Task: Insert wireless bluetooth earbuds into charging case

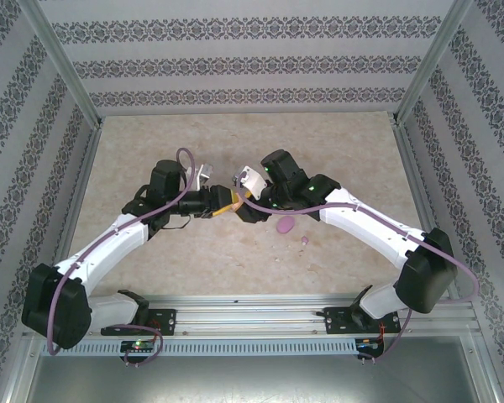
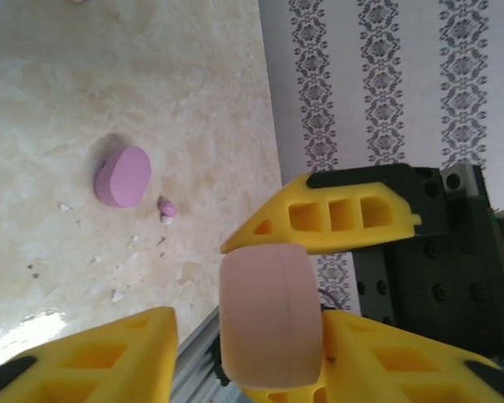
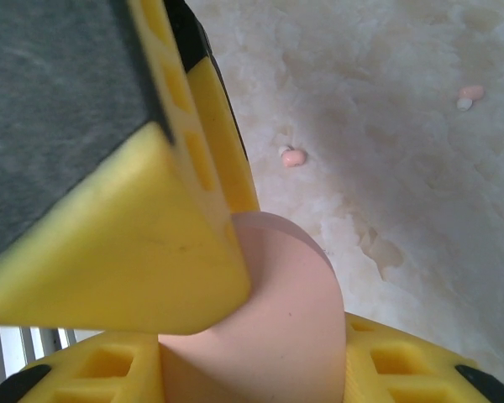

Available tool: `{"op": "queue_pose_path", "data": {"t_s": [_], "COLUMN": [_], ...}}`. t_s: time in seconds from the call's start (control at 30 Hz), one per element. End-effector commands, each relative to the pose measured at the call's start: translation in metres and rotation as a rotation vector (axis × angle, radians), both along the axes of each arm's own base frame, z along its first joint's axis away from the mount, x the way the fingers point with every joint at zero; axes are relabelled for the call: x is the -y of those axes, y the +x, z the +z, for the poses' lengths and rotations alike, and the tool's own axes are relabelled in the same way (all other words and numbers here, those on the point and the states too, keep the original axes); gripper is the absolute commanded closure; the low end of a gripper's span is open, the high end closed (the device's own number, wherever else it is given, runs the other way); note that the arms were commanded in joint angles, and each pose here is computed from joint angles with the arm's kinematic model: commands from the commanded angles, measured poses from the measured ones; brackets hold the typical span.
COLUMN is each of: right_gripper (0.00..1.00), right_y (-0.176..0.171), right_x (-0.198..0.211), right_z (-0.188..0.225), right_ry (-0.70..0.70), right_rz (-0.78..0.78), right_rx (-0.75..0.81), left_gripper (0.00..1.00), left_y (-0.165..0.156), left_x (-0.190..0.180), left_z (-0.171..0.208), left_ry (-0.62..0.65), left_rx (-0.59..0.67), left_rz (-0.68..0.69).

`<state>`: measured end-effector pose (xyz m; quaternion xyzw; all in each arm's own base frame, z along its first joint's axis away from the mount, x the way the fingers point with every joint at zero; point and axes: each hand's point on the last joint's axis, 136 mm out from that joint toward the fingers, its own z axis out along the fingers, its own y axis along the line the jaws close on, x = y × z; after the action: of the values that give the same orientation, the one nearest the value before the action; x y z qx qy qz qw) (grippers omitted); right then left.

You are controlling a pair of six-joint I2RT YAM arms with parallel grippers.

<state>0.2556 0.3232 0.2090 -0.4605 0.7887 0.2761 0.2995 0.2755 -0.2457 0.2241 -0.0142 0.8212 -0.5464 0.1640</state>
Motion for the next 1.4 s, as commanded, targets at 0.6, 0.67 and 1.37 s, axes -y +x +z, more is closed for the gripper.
{"op": "queue_pose_path", "data": {"t_s": [0.6, 0.67, 1.37], "right_gripper": [0.4, 0.36, 0.29], "right_y": [0.001, 0.007, 0.041], "right_x": [-0.002, 0.005, 0.04], "right_z": [0.022, 0.031, 0.089], "right_ry": [0.068, 0.099, 0.682], "right_rz": [-0.022, -0.091, -0.64], "right_rx": [-0.054, -0.079, -0.58], "left_gripper": [0.8, 0.8, 0.8], "left_y": [0.011, 0.016, 0.038], "left_x": [0.013, 0.009, -0.011], "left_z": [0.027, 0.025, 0.07], "left_ry": [-0.136, -0.135, -0.304], "left_rx": [0.041, 0.044, 0.14], "left_rz": [0.006, 0.036, 0.186]}}
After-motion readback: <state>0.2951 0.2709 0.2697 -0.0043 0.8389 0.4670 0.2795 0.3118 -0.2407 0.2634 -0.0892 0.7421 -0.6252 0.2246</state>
